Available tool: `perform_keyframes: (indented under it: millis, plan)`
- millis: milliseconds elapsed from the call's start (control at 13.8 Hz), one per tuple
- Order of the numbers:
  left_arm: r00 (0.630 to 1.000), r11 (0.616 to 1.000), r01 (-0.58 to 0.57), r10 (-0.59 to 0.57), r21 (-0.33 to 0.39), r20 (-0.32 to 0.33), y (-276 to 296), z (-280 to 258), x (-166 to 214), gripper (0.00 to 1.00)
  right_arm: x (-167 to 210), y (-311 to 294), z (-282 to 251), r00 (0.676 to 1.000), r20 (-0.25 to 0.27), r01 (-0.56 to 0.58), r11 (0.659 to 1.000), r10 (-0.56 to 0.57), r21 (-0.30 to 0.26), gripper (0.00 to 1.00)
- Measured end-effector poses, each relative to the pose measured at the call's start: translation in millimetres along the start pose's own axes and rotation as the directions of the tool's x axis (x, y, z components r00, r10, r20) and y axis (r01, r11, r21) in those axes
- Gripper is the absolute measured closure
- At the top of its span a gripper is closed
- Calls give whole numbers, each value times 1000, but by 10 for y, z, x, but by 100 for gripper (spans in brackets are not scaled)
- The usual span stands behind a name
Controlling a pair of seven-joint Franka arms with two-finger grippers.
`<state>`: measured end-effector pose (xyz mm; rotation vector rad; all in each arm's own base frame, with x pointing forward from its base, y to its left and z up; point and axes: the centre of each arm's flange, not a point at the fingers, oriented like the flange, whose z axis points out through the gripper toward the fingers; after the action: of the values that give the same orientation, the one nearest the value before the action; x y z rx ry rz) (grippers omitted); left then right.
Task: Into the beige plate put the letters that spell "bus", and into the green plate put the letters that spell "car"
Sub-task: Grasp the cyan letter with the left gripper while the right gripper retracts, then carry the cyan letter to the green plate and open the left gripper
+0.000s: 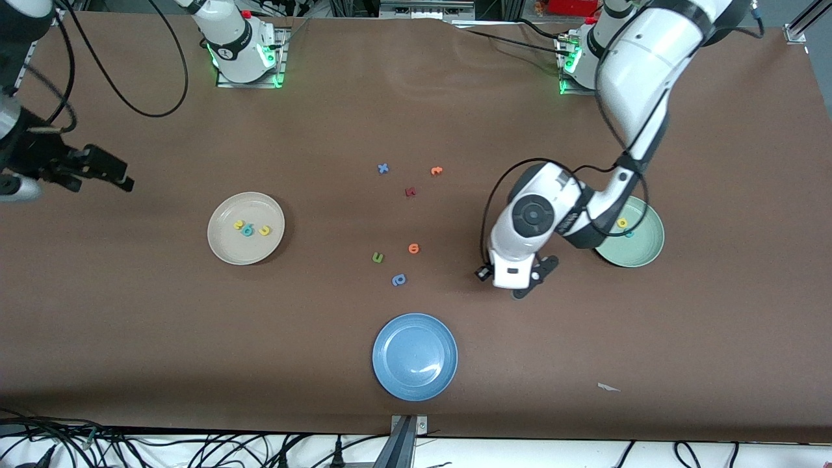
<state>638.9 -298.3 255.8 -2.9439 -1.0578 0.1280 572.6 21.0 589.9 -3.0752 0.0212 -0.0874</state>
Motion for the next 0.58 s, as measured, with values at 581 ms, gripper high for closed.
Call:
perform_keyframes:
  millis: [581]
  plan:
    - [907, 925, -355, 305, 135, 289, -1650, -185, 1356, 89, 3, -106, 130, 1000, 7, 26, 999, -26, -18, 0]
